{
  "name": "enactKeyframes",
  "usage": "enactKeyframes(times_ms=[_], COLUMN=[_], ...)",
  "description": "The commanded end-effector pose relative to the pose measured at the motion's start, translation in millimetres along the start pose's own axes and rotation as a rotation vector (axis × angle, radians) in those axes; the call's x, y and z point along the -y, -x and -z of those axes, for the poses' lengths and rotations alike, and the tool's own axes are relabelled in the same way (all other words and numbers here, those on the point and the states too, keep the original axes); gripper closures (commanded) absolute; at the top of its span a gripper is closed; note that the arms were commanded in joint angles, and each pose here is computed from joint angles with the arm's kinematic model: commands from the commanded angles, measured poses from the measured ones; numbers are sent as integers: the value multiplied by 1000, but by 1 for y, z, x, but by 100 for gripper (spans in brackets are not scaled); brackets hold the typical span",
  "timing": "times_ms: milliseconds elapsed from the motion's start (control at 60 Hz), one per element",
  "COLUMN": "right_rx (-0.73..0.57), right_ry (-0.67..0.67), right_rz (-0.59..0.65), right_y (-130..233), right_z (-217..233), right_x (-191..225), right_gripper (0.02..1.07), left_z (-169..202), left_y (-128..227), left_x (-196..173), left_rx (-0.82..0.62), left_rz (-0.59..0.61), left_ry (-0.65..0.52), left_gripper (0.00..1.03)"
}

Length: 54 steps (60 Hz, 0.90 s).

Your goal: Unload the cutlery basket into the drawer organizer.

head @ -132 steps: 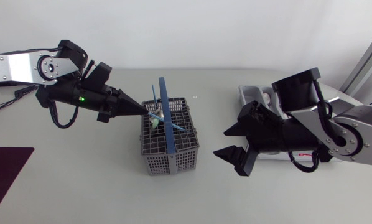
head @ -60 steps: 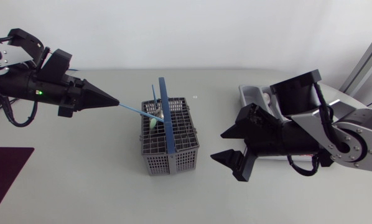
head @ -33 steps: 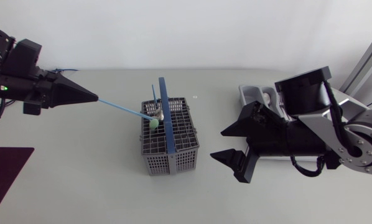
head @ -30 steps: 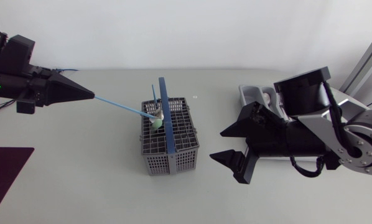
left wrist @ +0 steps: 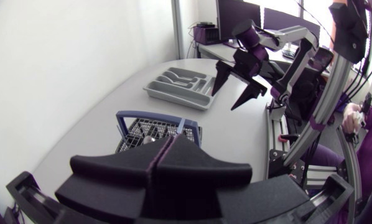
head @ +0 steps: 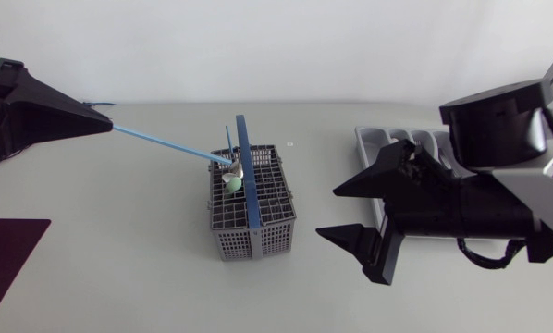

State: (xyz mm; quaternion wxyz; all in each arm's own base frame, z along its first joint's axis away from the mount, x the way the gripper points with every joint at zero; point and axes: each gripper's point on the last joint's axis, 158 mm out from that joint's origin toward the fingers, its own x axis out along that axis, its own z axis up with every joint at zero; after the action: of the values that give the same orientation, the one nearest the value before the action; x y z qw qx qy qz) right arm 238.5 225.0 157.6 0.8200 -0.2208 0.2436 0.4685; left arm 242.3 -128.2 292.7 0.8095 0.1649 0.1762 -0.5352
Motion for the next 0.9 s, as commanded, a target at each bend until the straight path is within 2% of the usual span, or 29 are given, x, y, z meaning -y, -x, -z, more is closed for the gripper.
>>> enactKeyframes(times_ms=[0, 117, 233, 483, 783, 883], right_rx=[44, 62, 74, 65, 25, 15], right_ry=[33, 59, 77, 102, 116, 110], right_rz=[16, 3, -13, -62, -119, -123], right_y=[12, 17, 19, 6, -25, -34], right_z=[-22, -31, -38, -44, -41, -39], right_x=[1, -6, -12, -24, -28, -26], right_gripper=[17, 17, 17, 17, 18, 31], left_z=[-2, 1, 3, 5, -1, -3], left_y=[-8, -34, -64, -121, -156, -158], left_x=[17, 32, 33, 49, 57, 55], left_rx=[-8, -42, -68, -134, -170, -169], left_rz=[52, 149, 185, 333, 397, 396], left_ry=[-42, -63, -69, -94, -117, -118], left_gripper=[93, 93, 93, 93, 93, 93])
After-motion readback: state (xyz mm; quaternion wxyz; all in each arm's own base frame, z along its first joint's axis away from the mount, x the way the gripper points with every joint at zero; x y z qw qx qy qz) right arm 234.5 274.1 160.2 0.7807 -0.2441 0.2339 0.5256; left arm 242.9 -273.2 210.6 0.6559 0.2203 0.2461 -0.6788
